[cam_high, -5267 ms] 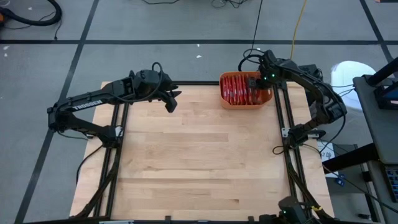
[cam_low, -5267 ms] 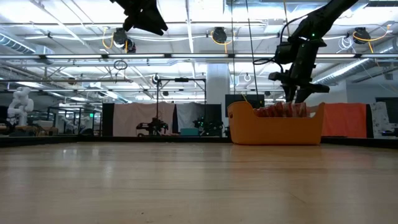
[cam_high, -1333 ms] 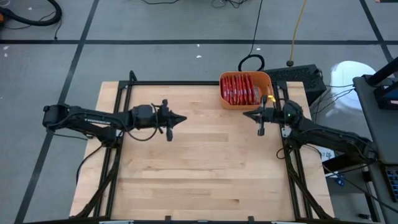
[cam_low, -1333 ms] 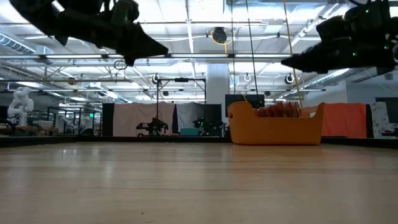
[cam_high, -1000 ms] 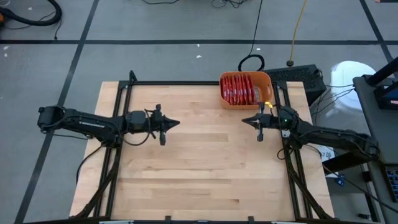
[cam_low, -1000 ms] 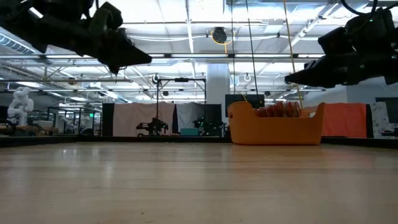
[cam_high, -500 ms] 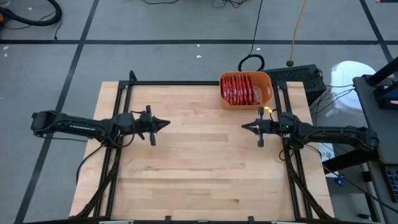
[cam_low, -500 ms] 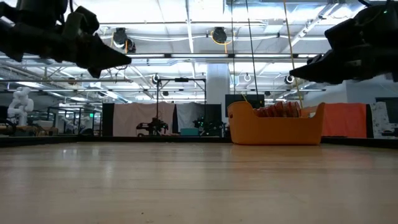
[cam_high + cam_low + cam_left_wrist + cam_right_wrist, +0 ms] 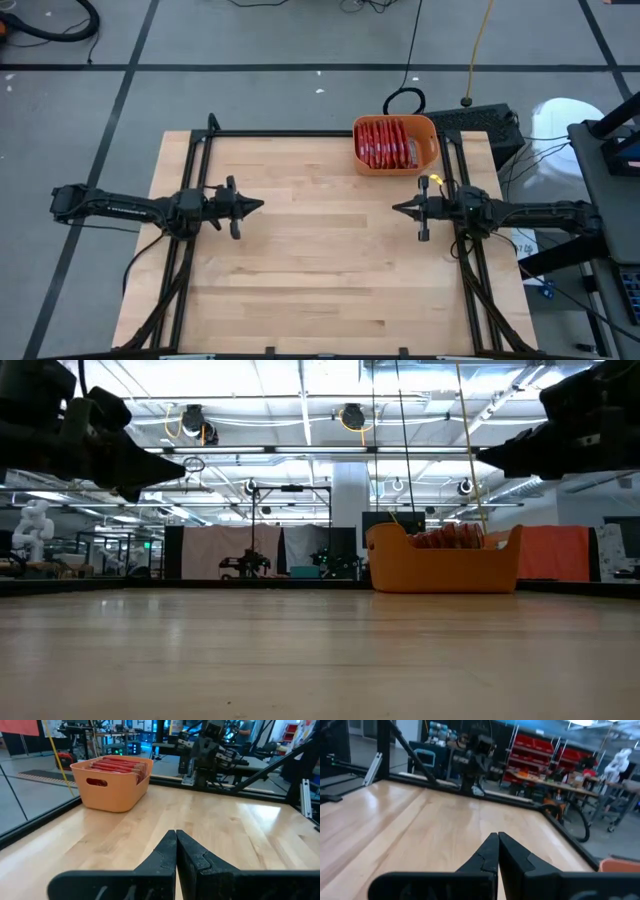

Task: Sort popcorn bags into baskets
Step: Return to Home Position

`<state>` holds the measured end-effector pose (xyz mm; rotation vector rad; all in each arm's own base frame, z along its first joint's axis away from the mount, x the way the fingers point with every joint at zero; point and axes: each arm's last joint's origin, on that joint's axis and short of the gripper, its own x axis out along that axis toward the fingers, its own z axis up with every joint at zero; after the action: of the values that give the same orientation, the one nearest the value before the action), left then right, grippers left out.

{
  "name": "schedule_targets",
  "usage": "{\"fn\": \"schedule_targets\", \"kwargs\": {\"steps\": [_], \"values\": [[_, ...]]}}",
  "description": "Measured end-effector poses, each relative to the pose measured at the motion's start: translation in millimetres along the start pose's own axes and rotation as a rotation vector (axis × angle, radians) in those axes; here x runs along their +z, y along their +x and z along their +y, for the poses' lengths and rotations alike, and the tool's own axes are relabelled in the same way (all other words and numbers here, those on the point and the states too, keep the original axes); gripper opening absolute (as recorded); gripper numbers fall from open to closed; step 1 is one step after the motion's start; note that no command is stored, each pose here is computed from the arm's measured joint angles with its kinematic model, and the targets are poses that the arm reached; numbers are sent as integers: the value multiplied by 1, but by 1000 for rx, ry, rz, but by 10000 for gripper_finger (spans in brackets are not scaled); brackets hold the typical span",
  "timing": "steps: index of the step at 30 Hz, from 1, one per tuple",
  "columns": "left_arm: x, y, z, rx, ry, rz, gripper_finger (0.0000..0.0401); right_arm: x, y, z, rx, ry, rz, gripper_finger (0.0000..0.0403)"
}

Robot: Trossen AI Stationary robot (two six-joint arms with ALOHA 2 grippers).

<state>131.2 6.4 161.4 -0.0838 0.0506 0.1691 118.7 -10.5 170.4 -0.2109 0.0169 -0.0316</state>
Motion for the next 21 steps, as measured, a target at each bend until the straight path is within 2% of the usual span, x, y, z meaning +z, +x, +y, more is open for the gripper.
{"fn": "schedule_targets", "kwargs": {"steps": [10,16,21], "values": [[2,-8,0,11,39,-15,0,9,-8,1,-21,-40,-86,0],[1,-14,1,14,37,4,0,9,-15,1,-49,-26,-92,0],[2,-19,2,13,35,-17,0,7,-23,5,-26,-16,-89,0]]}}
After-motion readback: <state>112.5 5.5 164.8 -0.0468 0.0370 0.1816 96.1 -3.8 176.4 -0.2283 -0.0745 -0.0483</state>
